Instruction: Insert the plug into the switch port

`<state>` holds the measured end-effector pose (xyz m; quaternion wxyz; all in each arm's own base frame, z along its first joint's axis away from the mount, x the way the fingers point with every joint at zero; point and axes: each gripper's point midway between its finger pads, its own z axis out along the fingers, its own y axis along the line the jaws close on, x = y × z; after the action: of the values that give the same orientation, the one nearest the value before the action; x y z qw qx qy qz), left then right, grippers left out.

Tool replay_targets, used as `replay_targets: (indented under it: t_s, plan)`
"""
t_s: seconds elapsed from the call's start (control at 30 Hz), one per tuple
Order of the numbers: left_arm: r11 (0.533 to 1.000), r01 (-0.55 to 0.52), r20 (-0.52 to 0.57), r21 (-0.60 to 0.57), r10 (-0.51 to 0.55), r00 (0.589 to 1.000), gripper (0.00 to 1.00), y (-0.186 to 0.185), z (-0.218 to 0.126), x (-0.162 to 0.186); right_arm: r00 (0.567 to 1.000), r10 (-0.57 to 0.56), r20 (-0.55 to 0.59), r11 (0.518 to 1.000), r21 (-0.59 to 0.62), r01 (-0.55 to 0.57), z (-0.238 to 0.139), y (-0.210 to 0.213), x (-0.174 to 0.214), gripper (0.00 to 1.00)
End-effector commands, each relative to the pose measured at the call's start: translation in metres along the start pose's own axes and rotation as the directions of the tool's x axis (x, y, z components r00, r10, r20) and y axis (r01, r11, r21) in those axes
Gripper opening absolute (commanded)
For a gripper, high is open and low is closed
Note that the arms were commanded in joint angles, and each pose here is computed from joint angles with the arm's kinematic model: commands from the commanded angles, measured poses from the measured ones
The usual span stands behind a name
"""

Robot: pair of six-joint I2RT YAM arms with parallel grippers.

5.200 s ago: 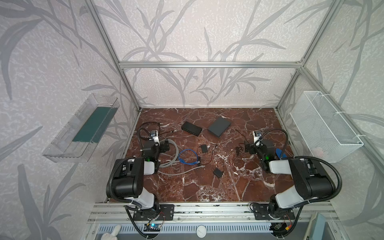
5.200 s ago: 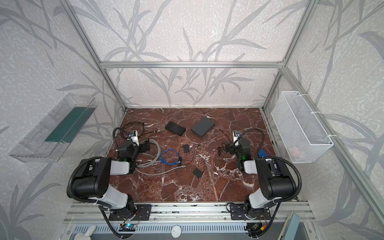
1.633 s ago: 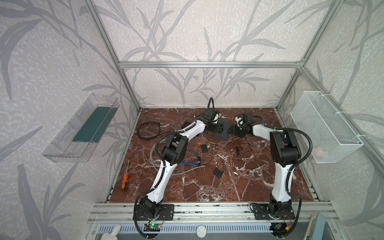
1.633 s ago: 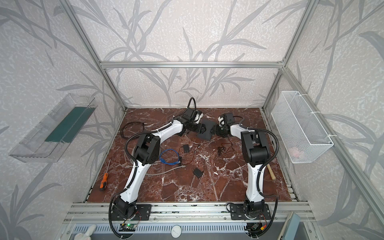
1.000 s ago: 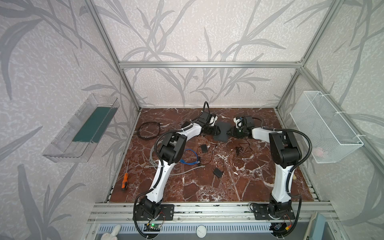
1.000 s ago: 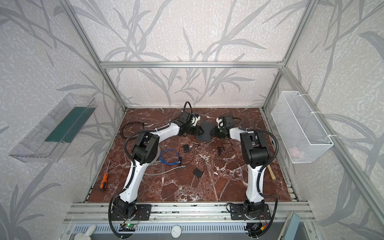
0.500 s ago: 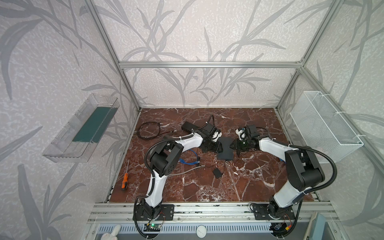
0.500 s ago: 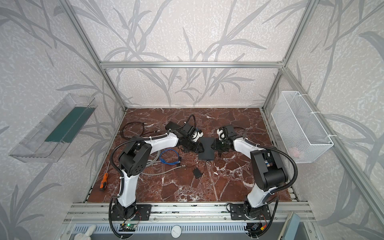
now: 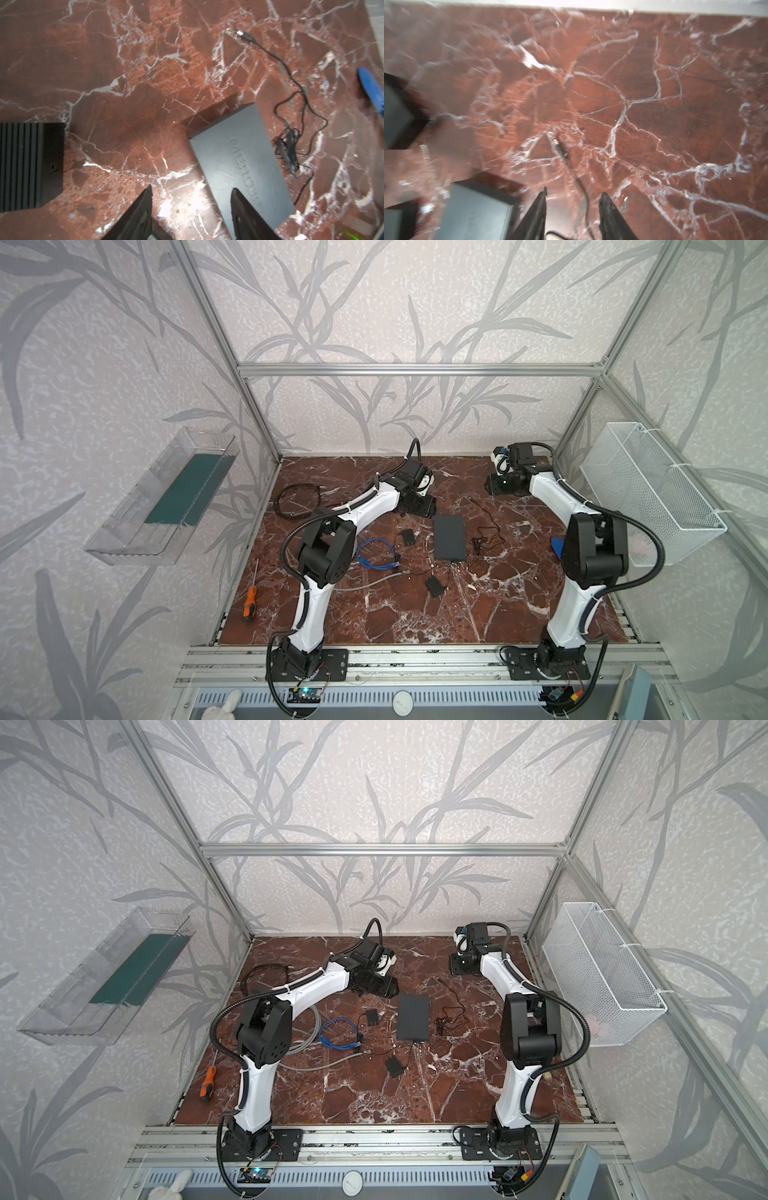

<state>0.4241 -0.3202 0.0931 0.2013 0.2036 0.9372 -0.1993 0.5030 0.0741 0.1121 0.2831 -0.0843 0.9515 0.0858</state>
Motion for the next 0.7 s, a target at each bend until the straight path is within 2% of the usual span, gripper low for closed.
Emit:
replay_targets:
  t_s: [0.0, 0.1, 0.33, 0.67]
  plan:
    - [0.999, -0.034, -0.053, -0.029, 0.032, 0.998, 0.62, 0.006, 0.007, 0.015, 0.992, -0.113, -0.064, 0.994, -0.01, 0.112, 0.007, 0.005, 0.009, 0.42]
    - [0.998, -0.062, -0.046, -0.027, 0.061, 0.997, 0.63, 0.007, 0.009, 0.017, 0.987, -0.156, -0.035, 0.986, -0.058, 0.153, 0.014, 0.013, 0.005, 0.38]
    - [0.996, -0.085, -0.043, -0.027, 0.084, 0.996, 0.64, 0.006, 0.0, 0.015, 0.948, -0.3, -0.109, 0.95, -0.127, 0.286, 0.041, 0.028, 0.026, 0.37]
    - [0.997, -0.073, -0.028, 0.004, 0.073, 0.997, 0.64, 0.002, 0.002, 0.016, 0.935, -0.326, -0.137, 0.941, -0.139, 0.308, 0.067, 0.026, 0.028, 0.35]
